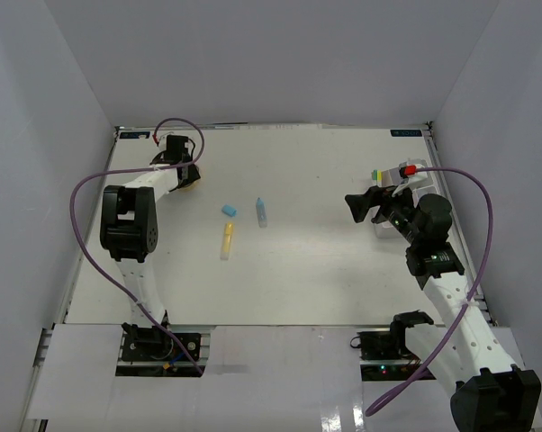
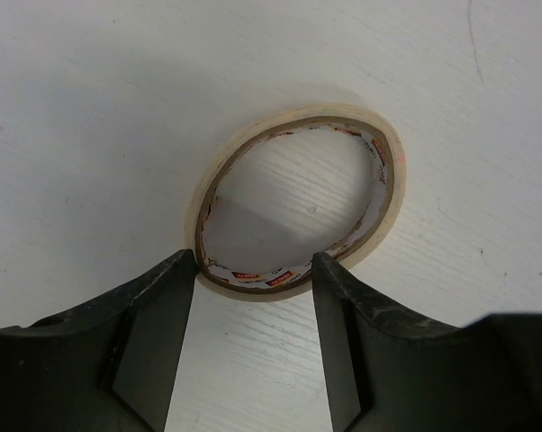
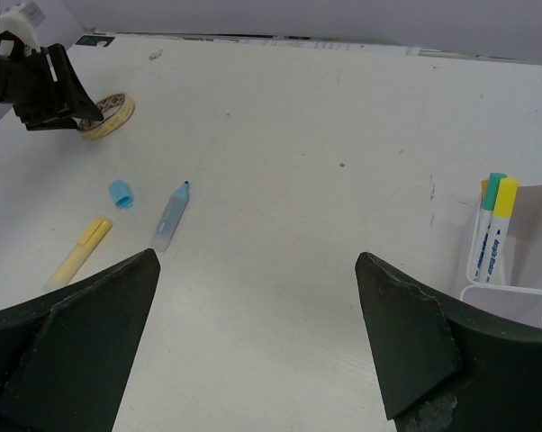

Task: Sort the stationery into containers
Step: Pick up the stationery from the center of the board.

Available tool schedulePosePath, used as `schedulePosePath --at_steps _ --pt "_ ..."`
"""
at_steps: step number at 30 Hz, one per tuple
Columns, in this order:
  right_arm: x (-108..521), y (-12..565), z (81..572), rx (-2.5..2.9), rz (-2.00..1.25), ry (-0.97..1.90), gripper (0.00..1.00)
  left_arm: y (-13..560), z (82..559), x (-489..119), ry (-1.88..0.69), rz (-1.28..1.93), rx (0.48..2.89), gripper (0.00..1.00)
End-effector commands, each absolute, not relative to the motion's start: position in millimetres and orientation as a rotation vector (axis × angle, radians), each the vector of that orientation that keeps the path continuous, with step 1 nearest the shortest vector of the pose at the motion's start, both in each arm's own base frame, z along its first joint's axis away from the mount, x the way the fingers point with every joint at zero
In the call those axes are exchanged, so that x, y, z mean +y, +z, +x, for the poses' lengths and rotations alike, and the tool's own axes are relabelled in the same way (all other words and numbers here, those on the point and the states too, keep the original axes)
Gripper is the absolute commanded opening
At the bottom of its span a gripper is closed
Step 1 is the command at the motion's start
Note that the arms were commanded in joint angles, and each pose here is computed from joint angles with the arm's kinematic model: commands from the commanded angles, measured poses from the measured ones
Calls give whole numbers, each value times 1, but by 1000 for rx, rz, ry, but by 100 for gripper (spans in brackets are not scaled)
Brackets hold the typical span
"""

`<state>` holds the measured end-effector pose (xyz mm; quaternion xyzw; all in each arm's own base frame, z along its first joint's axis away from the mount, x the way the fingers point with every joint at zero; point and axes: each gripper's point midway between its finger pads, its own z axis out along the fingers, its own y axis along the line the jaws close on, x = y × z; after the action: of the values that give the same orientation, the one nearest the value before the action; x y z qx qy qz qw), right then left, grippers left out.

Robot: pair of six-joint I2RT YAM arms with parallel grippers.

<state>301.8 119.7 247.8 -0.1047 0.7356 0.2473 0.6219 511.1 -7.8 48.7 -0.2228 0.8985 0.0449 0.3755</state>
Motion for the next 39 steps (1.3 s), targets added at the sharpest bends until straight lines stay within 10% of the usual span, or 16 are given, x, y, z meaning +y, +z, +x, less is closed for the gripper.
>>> schedulePosePath --at_steps 1,27,39 --pt "119 257 304 1645 -255 547 96 75 517 1 137 -585 2250 66" --pt "120 256 303 1649 -263 539 96 47 514 17 200 -609 2294 57" --pt "123 256 302 1655 -280 551 96 65 519 8 123 -546 2285 26"
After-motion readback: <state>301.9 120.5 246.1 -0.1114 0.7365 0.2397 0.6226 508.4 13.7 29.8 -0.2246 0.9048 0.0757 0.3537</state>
